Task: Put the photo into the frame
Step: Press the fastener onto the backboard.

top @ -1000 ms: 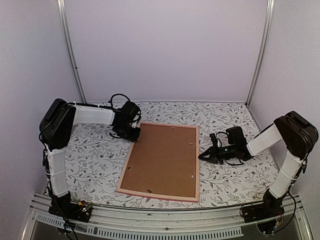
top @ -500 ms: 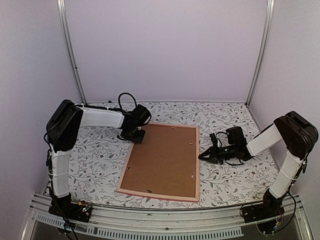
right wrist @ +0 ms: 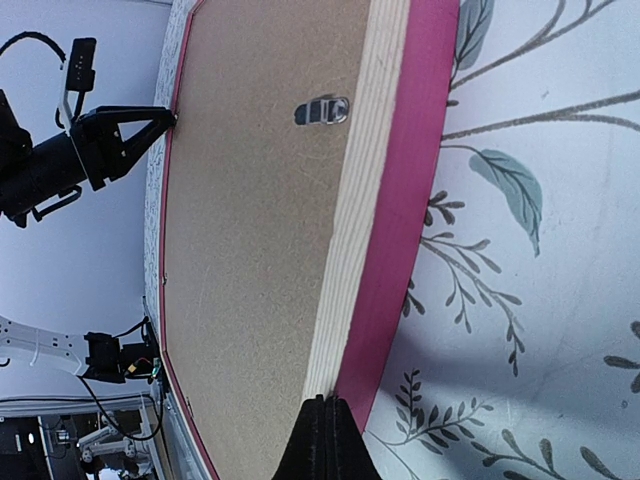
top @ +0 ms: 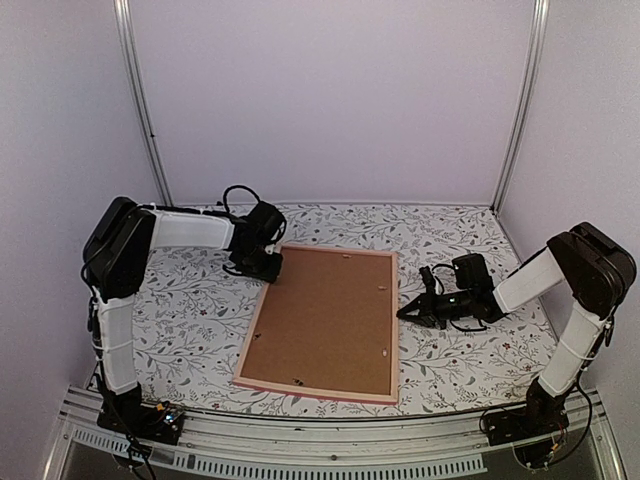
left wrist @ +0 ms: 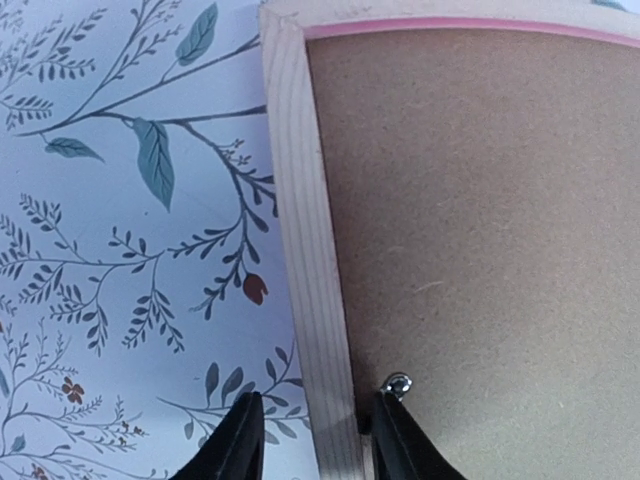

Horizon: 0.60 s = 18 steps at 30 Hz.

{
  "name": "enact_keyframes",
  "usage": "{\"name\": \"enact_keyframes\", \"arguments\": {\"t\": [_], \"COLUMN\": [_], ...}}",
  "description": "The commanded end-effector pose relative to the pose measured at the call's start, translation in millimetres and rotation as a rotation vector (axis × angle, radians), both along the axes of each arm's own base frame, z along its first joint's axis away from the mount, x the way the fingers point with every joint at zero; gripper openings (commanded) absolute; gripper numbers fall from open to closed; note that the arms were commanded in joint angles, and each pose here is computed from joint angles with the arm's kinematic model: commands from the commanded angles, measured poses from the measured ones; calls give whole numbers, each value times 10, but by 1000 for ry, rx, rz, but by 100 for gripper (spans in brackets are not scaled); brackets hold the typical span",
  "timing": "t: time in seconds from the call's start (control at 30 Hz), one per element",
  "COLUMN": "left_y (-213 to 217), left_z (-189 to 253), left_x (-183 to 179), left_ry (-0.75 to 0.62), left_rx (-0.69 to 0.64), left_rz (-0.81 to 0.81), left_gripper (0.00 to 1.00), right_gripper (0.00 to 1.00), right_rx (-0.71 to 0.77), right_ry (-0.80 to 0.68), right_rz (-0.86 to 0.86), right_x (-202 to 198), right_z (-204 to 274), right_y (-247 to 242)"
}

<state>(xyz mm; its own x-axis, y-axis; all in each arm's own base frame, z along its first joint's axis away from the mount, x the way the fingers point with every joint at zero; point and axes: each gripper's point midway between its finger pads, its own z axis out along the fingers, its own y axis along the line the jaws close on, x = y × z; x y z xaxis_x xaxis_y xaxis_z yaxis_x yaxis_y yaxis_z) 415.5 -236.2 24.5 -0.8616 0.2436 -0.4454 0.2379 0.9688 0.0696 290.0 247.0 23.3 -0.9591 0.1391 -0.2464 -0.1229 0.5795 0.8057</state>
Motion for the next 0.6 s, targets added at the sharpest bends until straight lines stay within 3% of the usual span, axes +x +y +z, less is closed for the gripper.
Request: {"name": "enact_keyframes", "arguments": {"t": [0.0,0.3,0.57], "left_y": [-114,21,152], "left_z": [-31,-171,-273], "left_x": [-69,-171,-216], "left_ry": [44,75,90], "left_rx": [-93,-27,31], "left_rz": [-33,-31,-6], "left_gripper": [43,44,31], "right_gripper": [0,0,0], "right_rx": [-141,-141,-142], "right_ry": [178,183,190], "right_rz": [-24,-16,-12], "right_x": [-342,-331,-329], "right_z": [-512,-539,-569], "right_y": [-217,-203,-196]}}
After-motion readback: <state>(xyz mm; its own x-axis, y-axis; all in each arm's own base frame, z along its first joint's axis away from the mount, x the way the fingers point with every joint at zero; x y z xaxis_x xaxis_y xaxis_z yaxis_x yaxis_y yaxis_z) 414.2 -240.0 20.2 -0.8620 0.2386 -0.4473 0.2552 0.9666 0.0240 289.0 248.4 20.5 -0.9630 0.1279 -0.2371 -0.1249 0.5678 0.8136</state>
